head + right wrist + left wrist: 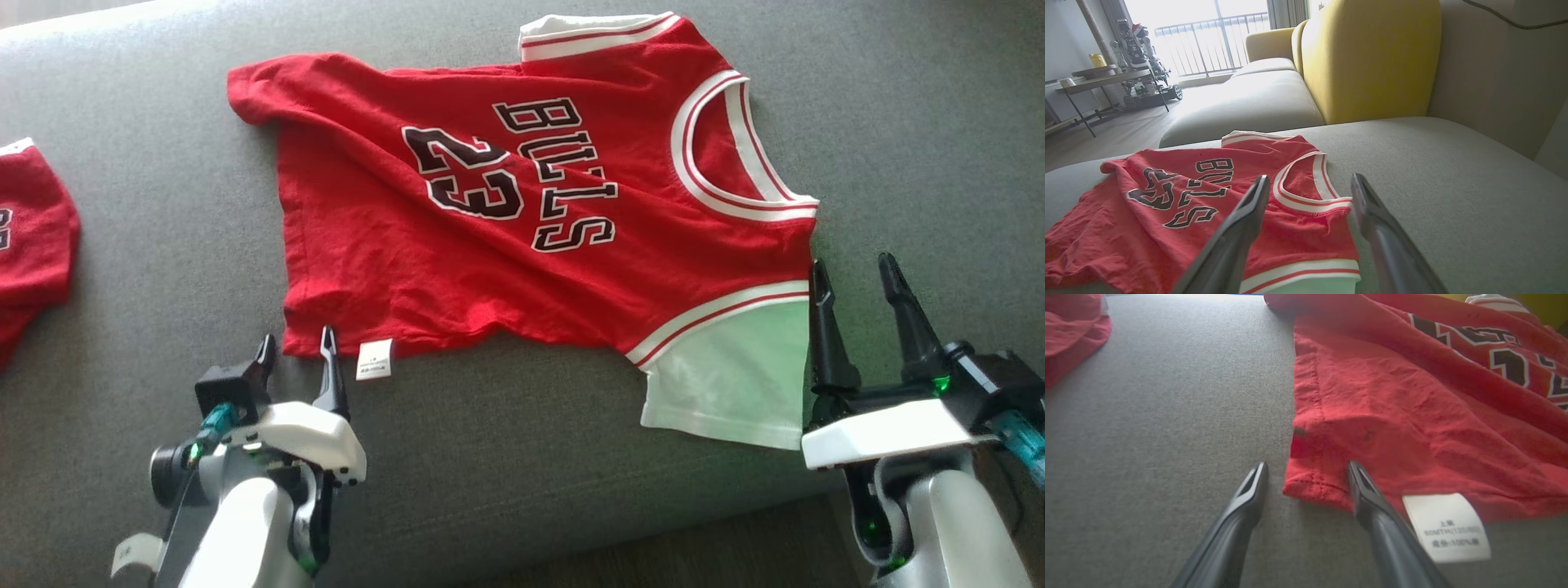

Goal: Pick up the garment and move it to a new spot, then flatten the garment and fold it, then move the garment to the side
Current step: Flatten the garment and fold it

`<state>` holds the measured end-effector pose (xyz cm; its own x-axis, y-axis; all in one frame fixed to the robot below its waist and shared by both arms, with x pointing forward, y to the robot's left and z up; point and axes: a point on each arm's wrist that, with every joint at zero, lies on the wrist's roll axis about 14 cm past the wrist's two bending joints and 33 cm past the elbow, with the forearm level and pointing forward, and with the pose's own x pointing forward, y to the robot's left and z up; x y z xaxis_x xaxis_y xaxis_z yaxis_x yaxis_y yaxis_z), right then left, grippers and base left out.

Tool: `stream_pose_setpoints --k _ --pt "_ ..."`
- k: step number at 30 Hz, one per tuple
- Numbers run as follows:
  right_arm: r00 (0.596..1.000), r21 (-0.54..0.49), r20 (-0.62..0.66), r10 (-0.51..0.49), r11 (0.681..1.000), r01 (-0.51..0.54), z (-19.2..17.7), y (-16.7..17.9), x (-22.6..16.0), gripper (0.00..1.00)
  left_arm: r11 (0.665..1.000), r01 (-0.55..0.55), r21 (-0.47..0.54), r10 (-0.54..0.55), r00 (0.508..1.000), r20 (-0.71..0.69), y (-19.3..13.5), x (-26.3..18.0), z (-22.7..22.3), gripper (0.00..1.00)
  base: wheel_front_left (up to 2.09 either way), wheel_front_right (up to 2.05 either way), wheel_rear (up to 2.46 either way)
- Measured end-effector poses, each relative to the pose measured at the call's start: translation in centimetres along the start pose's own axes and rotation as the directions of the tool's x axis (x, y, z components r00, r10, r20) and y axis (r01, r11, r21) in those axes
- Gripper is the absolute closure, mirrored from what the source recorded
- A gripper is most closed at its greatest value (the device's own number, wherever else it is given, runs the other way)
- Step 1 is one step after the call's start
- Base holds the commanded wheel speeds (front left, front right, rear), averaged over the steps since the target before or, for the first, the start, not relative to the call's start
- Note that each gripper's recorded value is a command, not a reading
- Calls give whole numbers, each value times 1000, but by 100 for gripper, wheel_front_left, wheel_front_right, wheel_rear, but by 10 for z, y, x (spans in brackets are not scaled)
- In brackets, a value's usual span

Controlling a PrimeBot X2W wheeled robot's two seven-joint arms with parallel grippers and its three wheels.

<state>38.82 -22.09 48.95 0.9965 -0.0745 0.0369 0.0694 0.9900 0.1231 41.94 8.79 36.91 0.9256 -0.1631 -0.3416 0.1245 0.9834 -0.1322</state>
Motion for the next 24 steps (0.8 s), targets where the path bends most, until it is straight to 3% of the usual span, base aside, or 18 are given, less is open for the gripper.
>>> stream_pose_setpoints --k 4,5,6,13,24 --pt "1000 -2 -7 -5 1000 5 -2 -2 0 0 1000 18 -1 -18 1000 -13 -3 6 -2 0 0 0 0" --pt "1000 -1 -7 -5 1000 5 -2 -2 0 0 1000 24 -6 -24 1000 -17 -5 6 -3 56 0 0 0" --pt "1000 -1 -8 -4 1000 4 -3 -1 1 0 1000 25 -7 -25 1000 -17 -5 6 -3 100 0 0 0" --pt "999 4 -44 -23 1000 23 -15 -7 0 0 999 48 -10 -48 998 30 -10 3 12 100 0 0 0" --pt "970 151 -223 -98 979 134 -71 -22 -31 0 999 24 -33 -18 982 188 -4 -26 55 100 0 0 0"
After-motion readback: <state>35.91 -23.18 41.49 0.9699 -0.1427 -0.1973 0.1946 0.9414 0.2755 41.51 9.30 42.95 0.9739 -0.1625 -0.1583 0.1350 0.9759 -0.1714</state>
